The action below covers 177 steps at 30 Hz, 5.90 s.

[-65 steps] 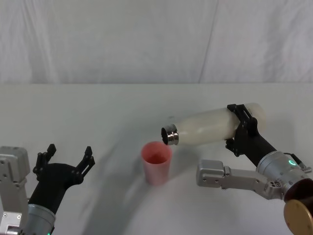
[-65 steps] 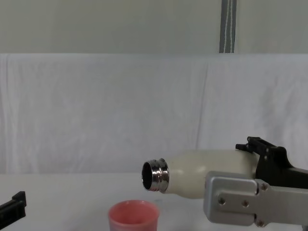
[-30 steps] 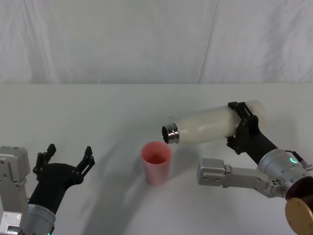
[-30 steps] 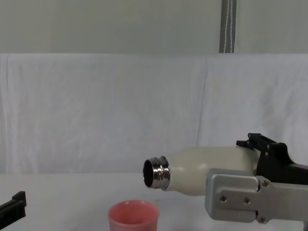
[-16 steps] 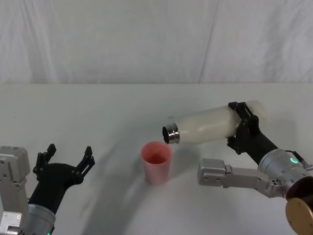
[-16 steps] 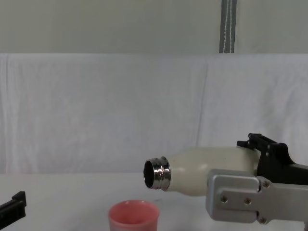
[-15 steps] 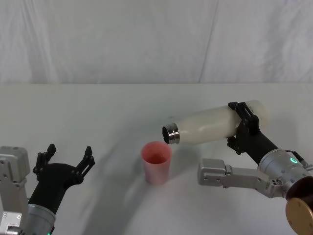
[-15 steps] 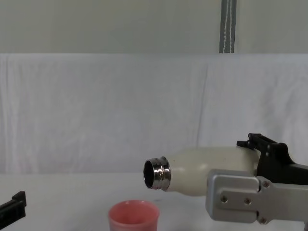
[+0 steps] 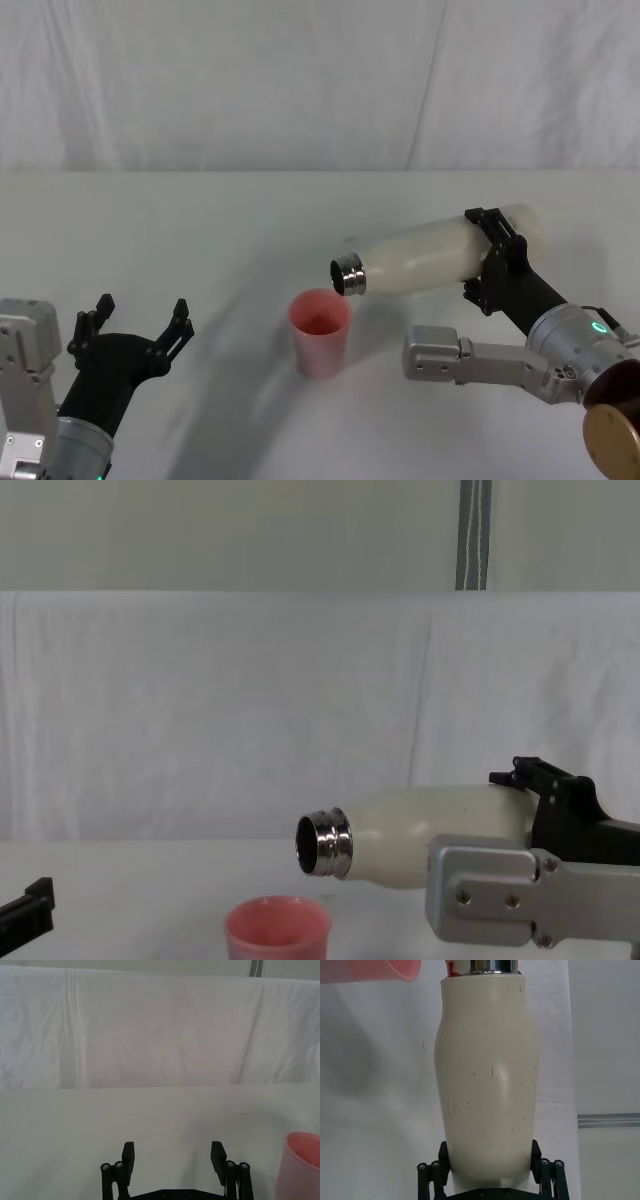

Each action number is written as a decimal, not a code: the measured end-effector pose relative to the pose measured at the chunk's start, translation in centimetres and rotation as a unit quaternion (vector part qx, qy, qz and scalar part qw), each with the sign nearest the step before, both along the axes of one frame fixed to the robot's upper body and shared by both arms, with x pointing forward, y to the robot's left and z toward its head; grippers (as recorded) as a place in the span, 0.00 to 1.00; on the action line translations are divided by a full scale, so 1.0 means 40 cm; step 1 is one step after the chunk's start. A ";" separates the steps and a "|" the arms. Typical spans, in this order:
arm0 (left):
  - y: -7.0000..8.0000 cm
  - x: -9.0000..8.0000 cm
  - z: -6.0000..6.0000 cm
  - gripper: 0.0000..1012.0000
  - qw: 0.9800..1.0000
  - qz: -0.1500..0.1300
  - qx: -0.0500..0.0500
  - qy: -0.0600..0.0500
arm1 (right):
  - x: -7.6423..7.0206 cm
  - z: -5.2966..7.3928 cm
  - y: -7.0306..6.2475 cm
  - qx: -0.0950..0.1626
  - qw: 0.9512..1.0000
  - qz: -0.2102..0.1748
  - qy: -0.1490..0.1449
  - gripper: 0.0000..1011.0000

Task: Grasp the thermos with one hand and pour water into the cup lid.

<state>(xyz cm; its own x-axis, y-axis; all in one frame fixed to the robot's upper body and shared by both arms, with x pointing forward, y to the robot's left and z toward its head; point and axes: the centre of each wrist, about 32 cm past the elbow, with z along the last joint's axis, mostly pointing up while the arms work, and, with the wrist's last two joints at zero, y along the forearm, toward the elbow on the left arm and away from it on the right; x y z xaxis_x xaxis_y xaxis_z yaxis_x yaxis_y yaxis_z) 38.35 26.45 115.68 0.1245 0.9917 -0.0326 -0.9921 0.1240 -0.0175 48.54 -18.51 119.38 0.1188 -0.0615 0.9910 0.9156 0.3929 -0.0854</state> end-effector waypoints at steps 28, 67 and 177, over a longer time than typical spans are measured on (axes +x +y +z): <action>0.000 0.000 0.000 0.99 1.000 0.000 0.000 0.000 | -0.003 -0.002 0.003 0.000 1.000 0.001 0.001 0.94; 0.000 0.000 0.000 0.99 1.000 0.000 0.000 0.000 | 0.000 0.001 0.004 -0.005 1.000 0.003 -0.002 0.94; 0.000 0.000 0.000 0.99 1.000 0.000 0.000 0.000 | 0.005 0.004 0.005 -0.010 1.000 0.007 -0.003 0.94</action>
<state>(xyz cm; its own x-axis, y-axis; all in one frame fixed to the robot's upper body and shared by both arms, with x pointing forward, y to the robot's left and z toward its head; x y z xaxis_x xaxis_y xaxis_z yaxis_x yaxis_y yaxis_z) 38.35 26.45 115.68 0.1245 0.9917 -0.0326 -0.9921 0.1240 -0.0175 48.75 -18.30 119.55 0.1126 -0.0411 0.9928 0.9110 0.4032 -0.0866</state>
